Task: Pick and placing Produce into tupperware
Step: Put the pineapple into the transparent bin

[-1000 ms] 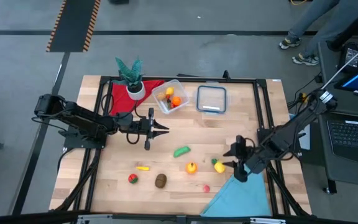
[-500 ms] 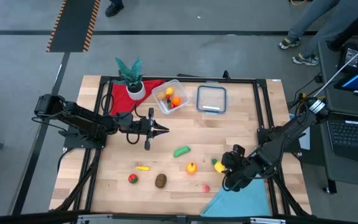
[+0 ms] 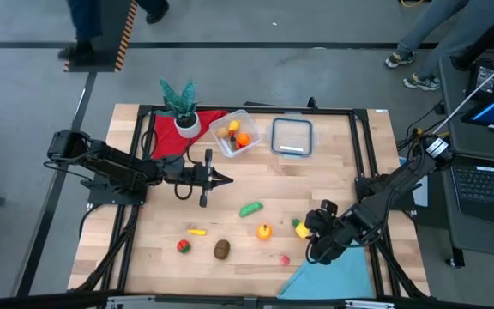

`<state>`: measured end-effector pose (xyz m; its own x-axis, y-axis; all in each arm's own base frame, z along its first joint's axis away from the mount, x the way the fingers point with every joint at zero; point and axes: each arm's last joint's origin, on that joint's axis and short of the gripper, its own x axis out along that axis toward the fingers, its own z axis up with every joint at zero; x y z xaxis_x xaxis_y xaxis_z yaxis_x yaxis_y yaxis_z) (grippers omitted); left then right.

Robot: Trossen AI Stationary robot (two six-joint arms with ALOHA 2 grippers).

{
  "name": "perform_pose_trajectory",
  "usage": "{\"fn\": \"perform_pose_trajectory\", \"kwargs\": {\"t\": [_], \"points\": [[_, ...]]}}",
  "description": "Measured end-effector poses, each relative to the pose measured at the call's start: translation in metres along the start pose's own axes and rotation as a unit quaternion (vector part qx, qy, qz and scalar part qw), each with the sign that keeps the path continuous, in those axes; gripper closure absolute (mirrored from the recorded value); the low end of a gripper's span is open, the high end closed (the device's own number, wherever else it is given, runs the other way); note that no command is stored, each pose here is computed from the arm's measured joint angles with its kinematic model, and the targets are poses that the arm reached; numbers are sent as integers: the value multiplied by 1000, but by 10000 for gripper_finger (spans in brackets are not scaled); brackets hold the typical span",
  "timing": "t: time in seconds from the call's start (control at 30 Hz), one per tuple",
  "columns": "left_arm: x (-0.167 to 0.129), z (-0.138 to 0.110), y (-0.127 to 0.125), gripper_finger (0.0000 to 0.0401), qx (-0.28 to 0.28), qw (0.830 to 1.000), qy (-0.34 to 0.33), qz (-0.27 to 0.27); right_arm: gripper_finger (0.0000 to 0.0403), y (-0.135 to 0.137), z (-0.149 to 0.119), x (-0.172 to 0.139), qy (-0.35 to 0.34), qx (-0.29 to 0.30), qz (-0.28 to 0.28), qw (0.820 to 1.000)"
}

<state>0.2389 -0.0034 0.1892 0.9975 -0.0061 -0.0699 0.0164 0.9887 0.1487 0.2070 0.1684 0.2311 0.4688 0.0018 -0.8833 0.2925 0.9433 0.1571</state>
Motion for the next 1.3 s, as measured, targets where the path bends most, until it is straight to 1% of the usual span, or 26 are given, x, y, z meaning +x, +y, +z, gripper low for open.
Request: {"fn": "perform_pose_trajectory", "kwargs": {"t": [0.1, 0.37, 0.5, 0.73, 0.9, 1.03, 1.3], "points": [[0, 0, 0, 398, -1, 1000, 0, 0, 201, 0, 0, 0, 0, 11, 0, 1000], [0, -1, 0, 377, -3, 1000, 6, -1, 120, 0, 0, 0, 0, 36, 0, 999], [0, -2, 0, 366, -3, 1000, 10, -2, 97, 2, 1, 0, -7, 39, 11, 999], [0, -2, 0, 350, -4, 1000, 11, -2, 93, 7, 4, 0, -21, 51, 36, 998], [0, -2, 0, 340, -4, 1000, 11, -2, 93, 4, 9, 2, -26, 72, 30, 997], [0, -2, 0, 332, -4, 1000, 11, -2, 93, 2, 8, 8, -17, 81, 12, 996], [0, -2, 0, 319, -5, 1000, 12, -2, 93, 4, 2, 36, 16, 68, -42, 997]]}}
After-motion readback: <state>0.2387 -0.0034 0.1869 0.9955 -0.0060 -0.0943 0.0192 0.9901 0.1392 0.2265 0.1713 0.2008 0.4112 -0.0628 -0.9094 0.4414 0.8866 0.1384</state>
